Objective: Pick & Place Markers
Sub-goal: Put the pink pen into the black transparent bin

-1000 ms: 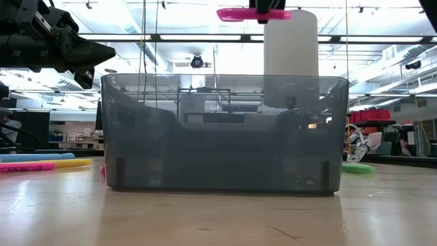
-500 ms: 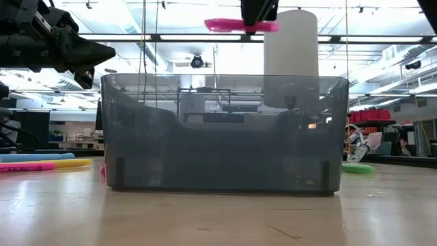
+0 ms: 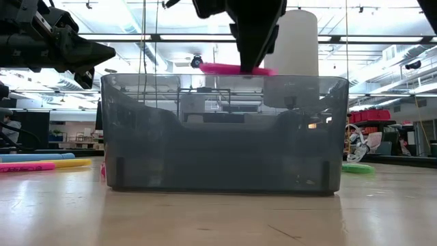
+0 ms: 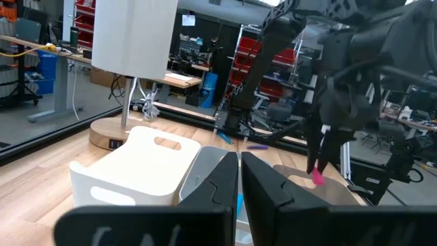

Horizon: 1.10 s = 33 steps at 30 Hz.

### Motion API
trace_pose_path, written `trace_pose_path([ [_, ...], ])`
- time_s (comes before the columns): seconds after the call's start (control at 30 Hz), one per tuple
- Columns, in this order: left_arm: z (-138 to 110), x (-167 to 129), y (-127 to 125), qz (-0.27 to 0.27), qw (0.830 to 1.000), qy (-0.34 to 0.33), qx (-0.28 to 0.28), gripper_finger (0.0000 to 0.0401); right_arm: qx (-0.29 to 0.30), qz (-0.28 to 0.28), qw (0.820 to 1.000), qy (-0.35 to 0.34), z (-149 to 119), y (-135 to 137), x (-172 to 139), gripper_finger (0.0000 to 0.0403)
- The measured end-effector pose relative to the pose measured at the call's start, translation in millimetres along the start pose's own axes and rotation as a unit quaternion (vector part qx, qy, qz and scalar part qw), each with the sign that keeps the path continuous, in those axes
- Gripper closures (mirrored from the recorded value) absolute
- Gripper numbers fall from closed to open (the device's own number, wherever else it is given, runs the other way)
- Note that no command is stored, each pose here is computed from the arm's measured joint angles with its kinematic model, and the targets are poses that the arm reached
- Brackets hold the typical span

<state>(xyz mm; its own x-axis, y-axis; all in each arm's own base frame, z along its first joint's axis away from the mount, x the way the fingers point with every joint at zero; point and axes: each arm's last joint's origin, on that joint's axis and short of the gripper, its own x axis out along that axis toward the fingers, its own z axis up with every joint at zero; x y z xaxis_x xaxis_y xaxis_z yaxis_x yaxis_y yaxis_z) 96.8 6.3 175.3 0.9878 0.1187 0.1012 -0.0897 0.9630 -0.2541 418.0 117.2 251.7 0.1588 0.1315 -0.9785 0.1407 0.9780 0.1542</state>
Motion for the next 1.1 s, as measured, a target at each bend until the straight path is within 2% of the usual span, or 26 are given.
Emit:
trace_pose_path([
  [0.37,0,0,0,0.000,1.000,0.000,0.000,0.0378,-0.022,0.013,1.000,-0.014,0,-3,33,0.0389],
  [0.77,0,0,0,0.000,1.000,0.000,0.000,0.0378,-0.048,-0.006,0.998,0.032,0,-6,78,0.0389],
  [1.1,0,0,0,0.000,1.000,0.000,0.000,0.0378,-0.061,-0.001,0.997,0.039,1,-4,88,0.0389],
])
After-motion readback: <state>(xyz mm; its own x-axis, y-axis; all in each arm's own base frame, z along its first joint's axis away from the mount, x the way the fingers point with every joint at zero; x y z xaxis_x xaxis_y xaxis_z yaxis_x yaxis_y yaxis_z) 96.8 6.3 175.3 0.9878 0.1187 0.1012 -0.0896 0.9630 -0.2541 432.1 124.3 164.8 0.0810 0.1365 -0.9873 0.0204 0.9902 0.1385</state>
